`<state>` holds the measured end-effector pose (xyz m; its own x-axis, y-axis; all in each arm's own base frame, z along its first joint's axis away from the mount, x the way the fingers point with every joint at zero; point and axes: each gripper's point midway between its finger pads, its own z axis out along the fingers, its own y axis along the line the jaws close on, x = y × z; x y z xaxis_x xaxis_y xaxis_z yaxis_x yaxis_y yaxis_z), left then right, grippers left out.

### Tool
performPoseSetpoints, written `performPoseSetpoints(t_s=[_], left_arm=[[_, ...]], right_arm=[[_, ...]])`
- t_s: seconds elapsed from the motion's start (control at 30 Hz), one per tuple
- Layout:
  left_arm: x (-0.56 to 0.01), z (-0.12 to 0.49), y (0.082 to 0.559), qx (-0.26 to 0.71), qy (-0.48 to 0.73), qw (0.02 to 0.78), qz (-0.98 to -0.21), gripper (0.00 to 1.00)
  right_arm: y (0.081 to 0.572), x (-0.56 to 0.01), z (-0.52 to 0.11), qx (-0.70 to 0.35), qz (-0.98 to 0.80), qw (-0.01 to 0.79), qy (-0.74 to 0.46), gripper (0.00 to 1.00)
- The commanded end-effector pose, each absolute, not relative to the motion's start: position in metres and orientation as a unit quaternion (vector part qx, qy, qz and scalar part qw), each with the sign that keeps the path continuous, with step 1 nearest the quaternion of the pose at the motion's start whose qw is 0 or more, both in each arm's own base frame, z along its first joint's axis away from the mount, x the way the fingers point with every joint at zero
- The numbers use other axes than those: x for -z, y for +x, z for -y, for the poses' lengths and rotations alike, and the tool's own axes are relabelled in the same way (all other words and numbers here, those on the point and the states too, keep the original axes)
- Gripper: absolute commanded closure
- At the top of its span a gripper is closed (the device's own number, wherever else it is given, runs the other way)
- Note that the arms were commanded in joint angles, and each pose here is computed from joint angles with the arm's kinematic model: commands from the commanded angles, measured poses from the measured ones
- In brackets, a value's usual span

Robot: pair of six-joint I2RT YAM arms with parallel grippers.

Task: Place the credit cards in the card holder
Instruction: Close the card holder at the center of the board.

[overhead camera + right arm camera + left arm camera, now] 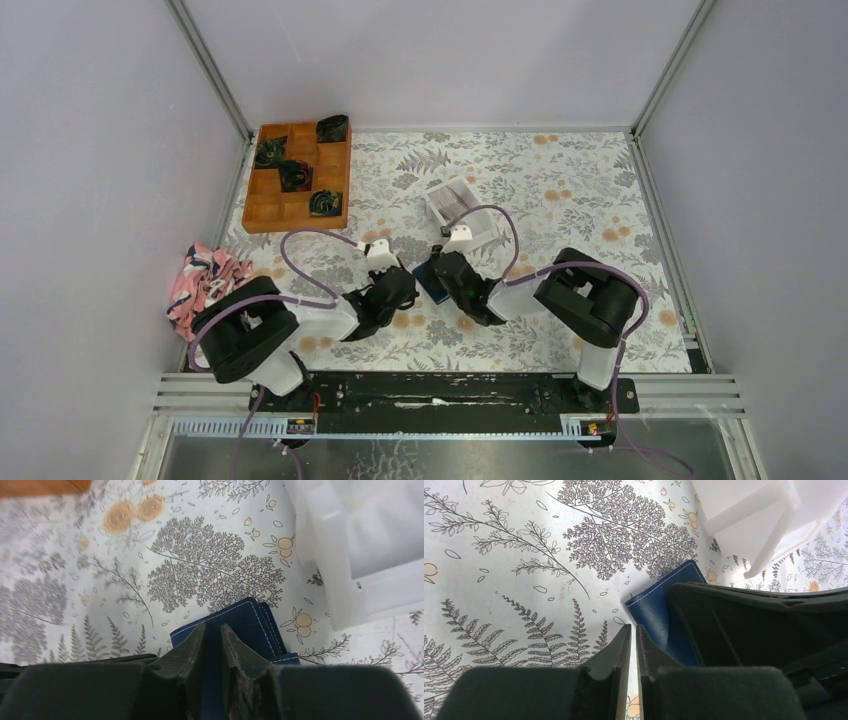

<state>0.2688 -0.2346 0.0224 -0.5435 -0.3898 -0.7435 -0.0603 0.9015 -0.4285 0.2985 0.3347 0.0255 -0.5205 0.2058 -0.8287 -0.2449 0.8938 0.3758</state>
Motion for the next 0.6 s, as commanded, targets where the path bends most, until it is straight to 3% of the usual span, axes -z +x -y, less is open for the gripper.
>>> performPoseSetpoints(t_s=[0.0,0.3,0.57], left_arm=[[-0.027,0.224,0.265,0.17,-0.137,0.468,-0.856,0.86],[-0.021,0.225,0.263,0.168,-0.129,0.459,-0.863,0.86],[-0.012,0.231,0.262,0.167,-0.121,0.447,-0.87,0.86]], right_arm=[[0.276,-0.002,-0.314,-0.124,-0.883,0.431,-0.14,0.74],[0.297,-0.073,-0.321,-0.111,-0.856,0.482,-0.153,0.62],[0.291,-0.094,-0.293,-0.079,-0.857,0.49,-0.139,0.61]])
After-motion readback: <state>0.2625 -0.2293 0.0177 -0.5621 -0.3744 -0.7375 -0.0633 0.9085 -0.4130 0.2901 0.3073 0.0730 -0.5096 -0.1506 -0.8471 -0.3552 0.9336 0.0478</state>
